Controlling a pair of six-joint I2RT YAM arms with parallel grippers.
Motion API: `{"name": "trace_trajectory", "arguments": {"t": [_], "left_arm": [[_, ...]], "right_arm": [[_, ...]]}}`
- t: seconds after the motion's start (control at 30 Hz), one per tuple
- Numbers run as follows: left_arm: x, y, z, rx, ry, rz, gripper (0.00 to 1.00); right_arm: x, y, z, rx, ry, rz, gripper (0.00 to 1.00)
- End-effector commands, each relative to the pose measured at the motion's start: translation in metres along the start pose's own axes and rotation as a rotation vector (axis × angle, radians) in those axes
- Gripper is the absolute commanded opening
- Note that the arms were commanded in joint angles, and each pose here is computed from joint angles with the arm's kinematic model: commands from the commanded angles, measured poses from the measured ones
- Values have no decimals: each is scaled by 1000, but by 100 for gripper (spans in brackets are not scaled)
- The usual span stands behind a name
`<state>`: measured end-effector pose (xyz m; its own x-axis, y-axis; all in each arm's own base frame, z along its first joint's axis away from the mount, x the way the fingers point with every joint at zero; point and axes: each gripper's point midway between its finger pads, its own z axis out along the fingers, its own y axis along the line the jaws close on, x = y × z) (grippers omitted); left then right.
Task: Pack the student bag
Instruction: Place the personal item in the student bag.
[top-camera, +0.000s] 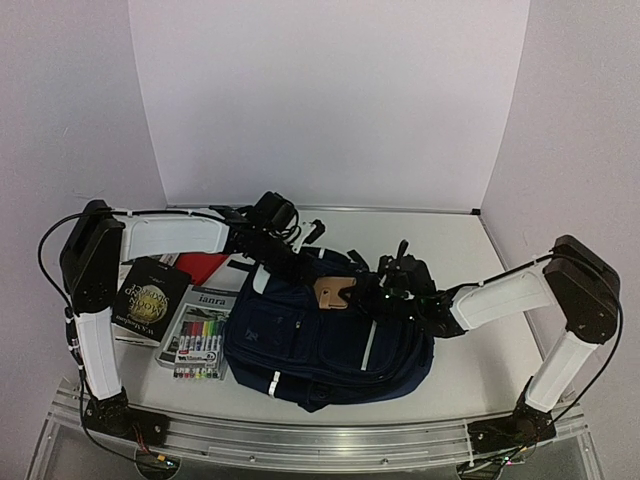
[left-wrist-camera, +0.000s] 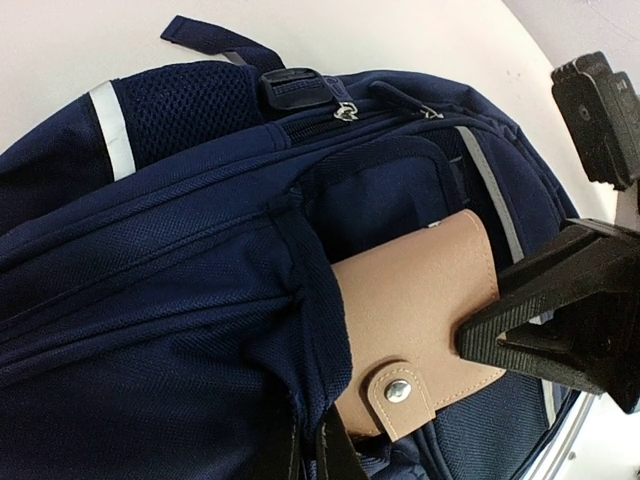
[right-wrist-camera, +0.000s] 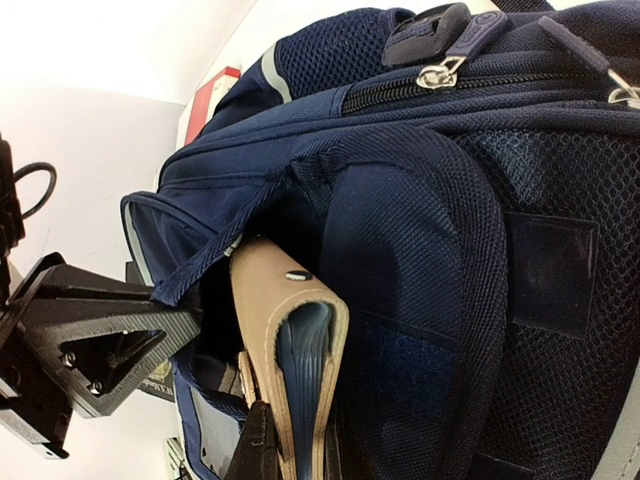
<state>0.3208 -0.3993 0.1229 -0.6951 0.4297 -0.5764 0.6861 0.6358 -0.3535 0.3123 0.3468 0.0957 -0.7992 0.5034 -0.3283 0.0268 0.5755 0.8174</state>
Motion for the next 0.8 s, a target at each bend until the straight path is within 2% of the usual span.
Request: {"name": "trace_trajectory", "arguments": {"t": [0.0, 0.1, 0.3, 0.4, 0.47, 0.57, 0.77], "left_arm": [[-33, -43, -34, 108, -71, 166, 2], [-28, -36, -32, 39, -52, 185, 8], [-40, -26, -36, -39, -117, 54, 50], [-45, -31, -42, -41, -166, 43, 61], [-45, -27, -40, -81, -162, 31, 66], [-37, -11, -34, -180, -114, -4, 67], [-21, 3, -19, -278, -51, -39, 67]], "right_arm": [[-26, -10, -2, 41, -110, 51, 0], [-31, -4, -4, 25, -111, 50, 0], [-18, 12, 8, -46, -30, 11, 0], [-11, 15, 14, -84, 6, 13, 0], [-8, 19, 17, -110, 24, 17, 0], [-3, 19, 22, -111, 39, 18, 0], [4, 15, 28, -109, 54, 30, 0]]}}
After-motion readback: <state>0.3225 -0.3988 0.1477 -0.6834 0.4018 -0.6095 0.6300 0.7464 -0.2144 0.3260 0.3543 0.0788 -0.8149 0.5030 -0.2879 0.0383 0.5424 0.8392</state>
